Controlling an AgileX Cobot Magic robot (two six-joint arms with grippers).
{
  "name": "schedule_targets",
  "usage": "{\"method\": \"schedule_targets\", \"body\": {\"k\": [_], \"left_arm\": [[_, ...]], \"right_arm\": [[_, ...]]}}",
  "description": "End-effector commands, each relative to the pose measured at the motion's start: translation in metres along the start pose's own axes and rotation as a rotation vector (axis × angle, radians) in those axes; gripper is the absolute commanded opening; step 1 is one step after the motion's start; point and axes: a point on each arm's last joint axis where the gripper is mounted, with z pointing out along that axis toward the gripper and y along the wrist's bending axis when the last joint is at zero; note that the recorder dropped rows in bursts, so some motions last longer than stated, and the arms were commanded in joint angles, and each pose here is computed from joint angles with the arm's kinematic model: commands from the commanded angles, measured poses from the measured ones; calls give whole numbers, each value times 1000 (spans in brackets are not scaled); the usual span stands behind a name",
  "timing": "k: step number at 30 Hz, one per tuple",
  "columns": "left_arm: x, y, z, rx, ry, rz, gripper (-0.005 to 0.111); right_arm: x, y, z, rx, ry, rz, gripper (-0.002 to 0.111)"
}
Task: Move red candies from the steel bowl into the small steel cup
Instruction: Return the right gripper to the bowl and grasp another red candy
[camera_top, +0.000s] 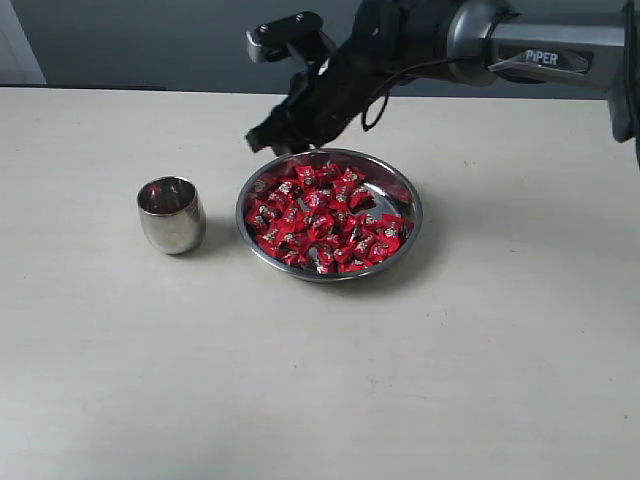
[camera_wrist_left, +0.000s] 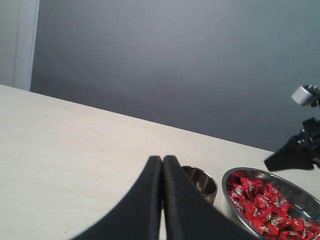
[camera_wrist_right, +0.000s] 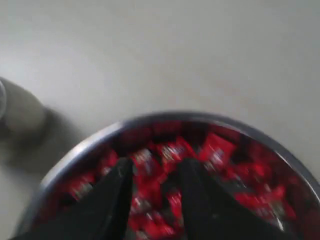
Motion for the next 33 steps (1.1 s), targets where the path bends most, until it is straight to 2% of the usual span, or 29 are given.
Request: {"method": "schedule_targets", "body": {"k": [1, 3, 6, 13, 22, 24, 28, 33], "left_arm": [[1, 0, 0, 0, -6, -11, 0], [1, 0, 0, 0, -6, -11, 0], [1, 0, 0, 0, -6, -11, 0], [1, 0, 0, 0, -6, -11, 0], [1, 0, 0, 0, -6, -11, 0], [1, 0, 0, 0, -6, -11, 0], [1, 0, 0, 0, -6, -11, 0], [1, 0, 0, 0, -6, -11, 0]], "right_arm": [[29, -26, -2, 111, 288, -24, 34], [39, -31, 1, 147, 374, -73, 34], [44, -34, 10, 164, 400, -77, 34], [46, -39, 28, 192, 339, -72, 34], [41, -41, 29, 214, 287, -97, 34], [41, -41, 29, 214, 285, -98, 38], [42, -41, 29, 213, 291, -97, 54], [40, -43, 29, 229, 271, -115, 52]]}}
